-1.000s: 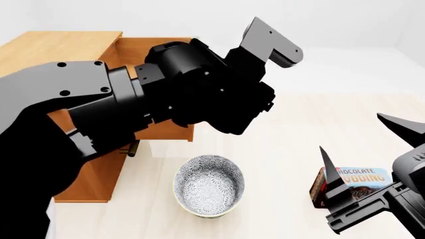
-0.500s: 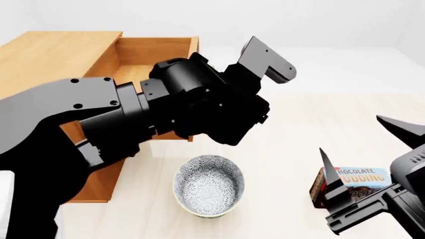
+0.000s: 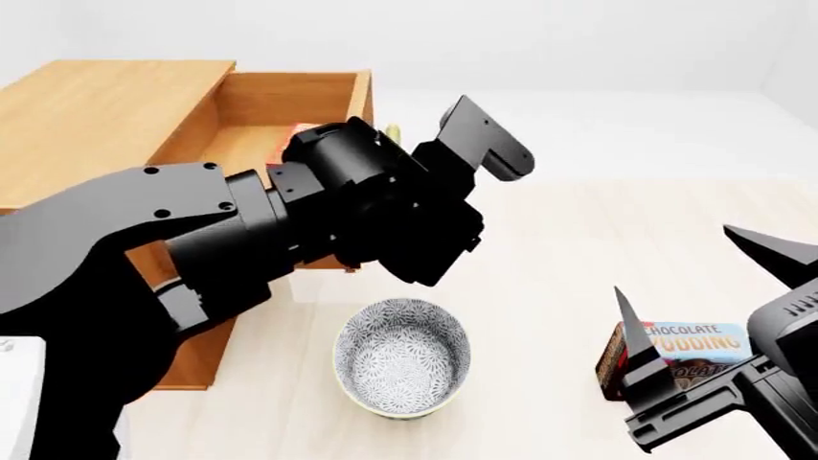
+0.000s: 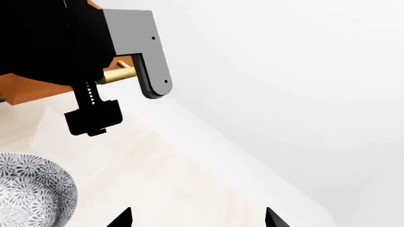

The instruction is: Put the butter at the back in the top drawer of the cabinet and close it.

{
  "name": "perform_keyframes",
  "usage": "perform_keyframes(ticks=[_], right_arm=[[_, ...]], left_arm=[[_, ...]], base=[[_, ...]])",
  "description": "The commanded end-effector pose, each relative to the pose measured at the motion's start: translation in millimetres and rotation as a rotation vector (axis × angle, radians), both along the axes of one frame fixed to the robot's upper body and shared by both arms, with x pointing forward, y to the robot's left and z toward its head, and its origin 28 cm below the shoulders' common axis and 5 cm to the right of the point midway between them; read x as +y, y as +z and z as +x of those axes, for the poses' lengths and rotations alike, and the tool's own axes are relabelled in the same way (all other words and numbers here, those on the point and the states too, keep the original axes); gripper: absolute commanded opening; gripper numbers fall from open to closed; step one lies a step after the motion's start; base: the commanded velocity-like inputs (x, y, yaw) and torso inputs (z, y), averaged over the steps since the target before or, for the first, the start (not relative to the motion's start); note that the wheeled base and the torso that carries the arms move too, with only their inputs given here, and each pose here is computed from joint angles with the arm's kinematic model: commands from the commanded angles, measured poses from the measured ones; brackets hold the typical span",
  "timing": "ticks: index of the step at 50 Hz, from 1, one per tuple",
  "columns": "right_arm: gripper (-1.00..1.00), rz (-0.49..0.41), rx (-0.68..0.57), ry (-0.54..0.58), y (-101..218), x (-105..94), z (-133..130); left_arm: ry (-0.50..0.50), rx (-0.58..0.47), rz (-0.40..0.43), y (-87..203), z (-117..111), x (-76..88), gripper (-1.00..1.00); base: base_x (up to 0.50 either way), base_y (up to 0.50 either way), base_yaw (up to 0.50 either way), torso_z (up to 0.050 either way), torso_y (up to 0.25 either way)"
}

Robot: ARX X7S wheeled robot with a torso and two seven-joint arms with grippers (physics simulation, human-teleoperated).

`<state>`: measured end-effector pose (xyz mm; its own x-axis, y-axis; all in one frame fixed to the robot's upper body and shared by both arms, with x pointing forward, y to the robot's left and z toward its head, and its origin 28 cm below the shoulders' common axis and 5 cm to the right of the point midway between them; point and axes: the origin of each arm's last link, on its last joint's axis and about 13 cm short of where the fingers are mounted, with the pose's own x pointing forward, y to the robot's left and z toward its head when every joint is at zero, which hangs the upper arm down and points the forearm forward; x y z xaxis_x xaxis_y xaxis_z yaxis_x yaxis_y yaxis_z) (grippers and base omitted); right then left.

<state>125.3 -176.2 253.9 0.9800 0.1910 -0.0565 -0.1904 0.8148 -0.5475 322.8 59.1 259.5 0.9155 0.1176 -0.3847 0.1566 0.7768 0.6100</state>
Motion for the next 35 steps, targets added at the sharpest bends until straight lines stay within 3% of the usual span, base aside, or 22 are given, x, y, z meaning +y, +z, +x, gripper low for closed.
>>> perform_keyframes(ticks=[1, 35], right_arm=[[1.0, 0.0, -0.003, -0.003, 1.2, -0.1, -0.3], [1.0, -0.01, -0.003, 0.009, 1.9, -0.6, 0.1]], left_arm=[[0.032, 0.063, 0.036, -11.2, 0.7, 4.7, 1.0], [0.168, 0.108, 0.082, -18.3, 21.9, 26.9, 1.0]], base=[[0.0, 0.0, 0.0, 0.0, 0.0], [0.0, 0.0, 0.0, 0.0, 0.0]])
